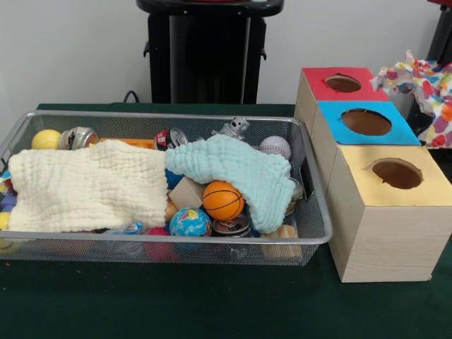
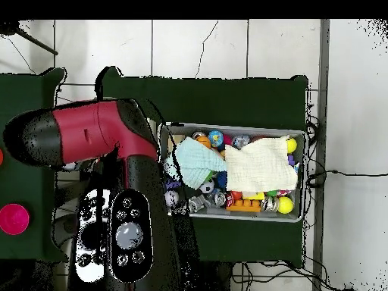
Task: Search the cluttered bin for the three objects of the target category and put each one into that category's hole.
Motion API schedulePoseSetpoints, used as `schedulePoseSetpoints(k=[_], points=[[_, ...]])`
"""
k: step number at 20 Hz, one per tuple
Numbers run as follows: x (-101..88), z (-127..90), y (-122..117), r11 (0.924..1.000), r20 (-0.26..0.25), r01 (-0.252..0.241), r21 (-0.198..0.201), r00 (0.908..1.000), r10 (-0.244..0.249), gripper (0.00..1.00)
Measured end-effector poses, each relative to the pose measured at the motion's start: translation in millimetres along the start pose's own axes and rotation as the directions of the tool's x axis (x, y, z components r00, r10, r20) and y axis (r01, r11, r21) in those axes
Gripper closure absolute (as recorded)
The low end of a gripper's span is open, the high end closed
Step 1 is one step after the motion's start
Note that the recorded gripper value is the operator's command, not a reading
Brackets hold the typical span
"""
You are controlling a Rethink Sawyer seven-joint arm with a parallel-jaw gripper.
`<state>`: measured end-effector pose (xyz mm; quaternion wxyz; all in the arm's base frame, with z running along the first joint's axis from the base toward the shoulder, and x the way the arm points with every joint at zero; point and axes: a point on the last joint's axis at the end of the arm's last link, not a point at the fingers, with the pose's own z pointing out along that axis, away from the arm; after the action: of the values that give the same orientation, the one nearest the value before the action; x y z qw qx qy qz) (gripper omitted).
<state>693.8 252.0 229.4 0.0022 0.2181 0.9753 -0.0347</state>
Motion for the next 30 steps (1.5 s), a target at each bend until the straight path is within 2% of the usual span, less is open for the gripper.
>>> schedulePoseSetpoints(k=[5, 11, 15, 16, 18, 23, 30], points=[[0.4, 20.9, 2.6, 1.0000, 0.000, 0.001, 0.003, 1.0000, -0.001, 1.00], [-23.5, 41.4, -2.8, 0.9981, 0.083, -0.020, -0.057, 0.9962, 0.025, 1.00], [-47.1, 54.4, -11.7, 0.9927, 0.161, -0.040, -0.114, 0.9852, 0.058, 1.00], [-55.2, 59.4, -15.9, 0.9903, 0.185, -0.047, -0.131, 0.9801, 0.071, 1.00], [-61.7, 64.2, -20.2, 0.9884, 0.205, -0.053, -0.143, 0.9754, 0.082, 1.00], [-70.1, 78.3, -32.0, 0.9875, 0.233, -0.065, -0.143, 0.9676, 0.097, 1.00], [-57.4, 97.8, -40.1, 0.9920, 0.214, -0.066, -0.107, 0.9729, 0.088, 1.00]])
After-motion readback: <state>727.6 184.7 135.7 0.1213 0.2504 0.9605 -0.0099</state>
